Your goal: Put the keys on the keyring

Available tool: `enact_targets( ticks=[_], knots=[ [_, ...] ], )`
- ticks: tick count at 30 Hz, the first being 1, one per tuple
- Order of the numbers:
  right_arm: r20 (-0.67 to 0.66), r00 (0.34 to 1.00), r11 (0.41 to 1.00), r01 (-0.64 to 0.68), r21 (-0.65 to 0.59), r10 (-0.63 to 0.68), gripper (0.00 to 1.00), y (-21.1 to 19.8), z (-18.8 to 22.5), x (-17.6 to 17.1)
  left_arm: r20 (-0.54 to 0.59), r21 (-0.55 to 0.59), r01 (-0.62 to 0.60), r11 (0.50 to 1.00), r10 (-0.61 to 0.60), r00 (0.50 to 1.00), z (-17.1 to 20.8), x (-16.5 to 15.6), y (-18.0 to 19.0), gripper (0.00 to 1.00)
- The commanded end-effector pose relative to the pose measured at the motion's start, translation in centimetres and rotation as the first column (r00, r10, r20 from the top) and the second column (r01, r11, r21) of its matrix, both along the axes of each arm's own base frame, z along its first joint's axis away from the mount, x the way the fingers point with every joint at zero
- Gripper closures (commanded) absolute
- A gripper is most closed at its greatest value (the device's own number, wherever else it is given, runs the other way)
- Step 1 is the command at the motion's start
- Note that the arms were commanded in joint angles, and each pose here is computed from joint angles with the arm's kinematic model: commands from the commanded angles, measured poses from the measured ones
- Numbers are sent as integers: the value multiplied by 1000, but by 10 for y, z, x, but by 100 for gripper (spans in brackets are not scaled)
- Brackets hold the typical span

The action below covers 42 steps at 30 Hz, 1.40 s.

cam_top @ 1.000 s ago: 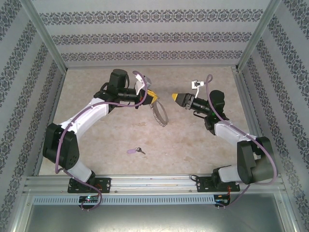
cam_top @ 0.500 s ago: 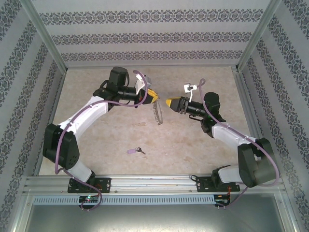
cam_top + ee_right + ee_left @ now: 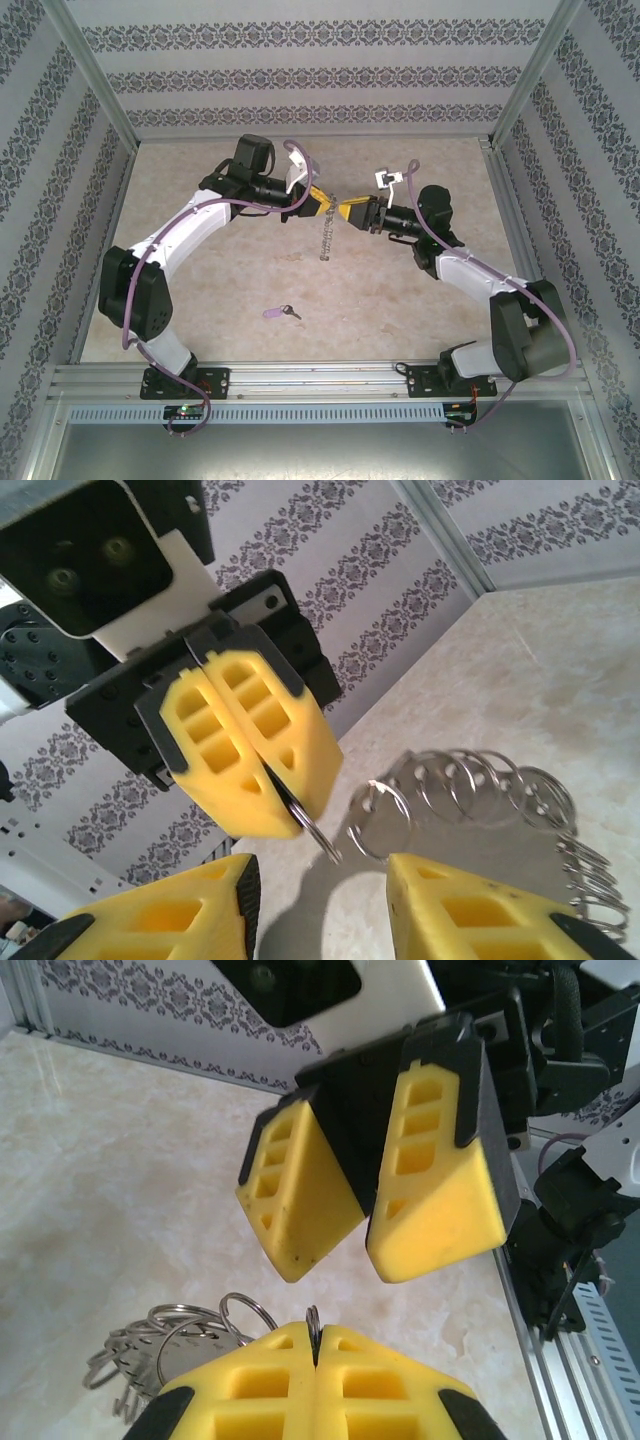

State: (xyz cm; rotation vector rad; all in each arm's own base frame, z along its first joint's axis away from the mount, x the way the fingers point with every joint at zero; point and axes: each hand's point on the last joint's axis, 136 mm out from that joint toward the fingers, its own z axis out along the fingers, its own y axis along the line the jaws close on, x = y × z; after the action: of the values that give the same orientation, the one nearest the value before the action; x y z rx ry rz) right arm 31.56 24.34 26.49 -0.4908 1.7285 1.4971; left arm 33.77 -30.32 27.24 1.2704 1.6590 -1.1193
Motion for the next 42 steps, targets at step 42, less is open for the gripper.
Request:
enact_targets(
  ticks=[42],
  knots=[
    [97,991,996,-90,-4,90,70,16,18,-11,13,-20,77,997,-77,997,21,-14,-6,100]
  ],
)
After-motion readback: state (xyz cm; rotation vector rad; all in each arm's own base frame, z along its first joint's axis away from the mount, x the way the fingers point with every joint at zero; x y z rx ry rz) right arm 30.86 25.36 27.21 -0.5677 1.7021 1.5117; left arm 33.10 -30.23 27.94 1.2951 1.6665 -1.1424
